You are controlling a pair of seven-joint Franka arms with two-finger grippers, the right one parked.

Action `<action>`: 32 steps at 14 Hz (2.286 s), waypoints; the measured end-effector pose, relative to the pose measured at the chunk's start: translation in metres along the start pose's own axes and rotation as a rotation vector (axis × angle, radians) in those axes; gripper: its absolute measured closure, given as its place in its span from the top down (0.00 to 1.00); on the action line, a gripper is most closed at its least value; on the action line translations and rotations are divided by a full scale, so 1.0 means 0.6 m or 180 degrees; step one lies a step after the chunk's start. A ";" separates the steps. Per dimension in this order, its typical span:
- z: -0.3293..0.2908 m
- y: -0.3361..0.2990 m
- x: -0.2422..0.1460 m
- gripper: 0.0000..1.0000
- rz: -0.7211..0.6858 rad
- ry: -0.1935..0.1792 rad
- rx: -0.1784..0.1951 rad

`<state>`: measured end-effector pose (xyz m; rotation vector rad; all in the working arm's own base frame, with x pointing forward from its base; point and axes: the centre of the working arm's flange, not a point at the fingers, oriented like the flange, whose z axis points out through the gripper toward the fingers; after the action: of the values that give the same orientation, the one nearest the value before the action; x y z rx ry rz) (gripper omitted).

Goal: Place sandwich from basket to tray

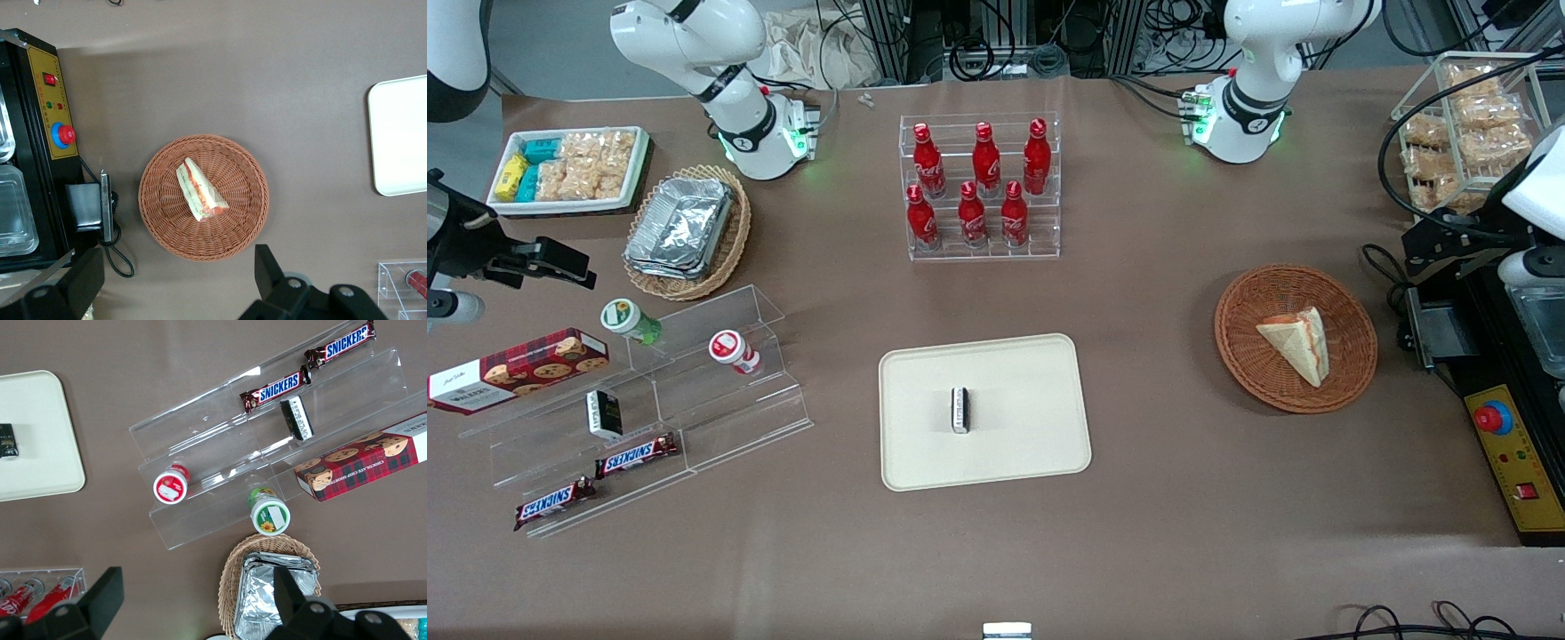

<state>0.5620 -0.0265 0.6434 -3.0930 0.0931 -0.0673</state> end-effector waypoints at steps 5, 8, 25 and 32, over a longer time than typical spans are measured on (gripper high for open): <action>0.001 -0.001 0.000 1.00 -0.0004 -0.0006 0.0000; 0.008 -0.003 0.002 1.00 -0.0019 -0.0046 0.0000; 0.394 -0.050 -0.010 1.00 -0.2676 -0.0173 0.0020; 0.509 -0.029 -0.001 1.00 -0.2961 -0.0196 -0.0053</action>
<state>0.5758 0.0050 0.3396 -2.8415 -1.3216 0.0000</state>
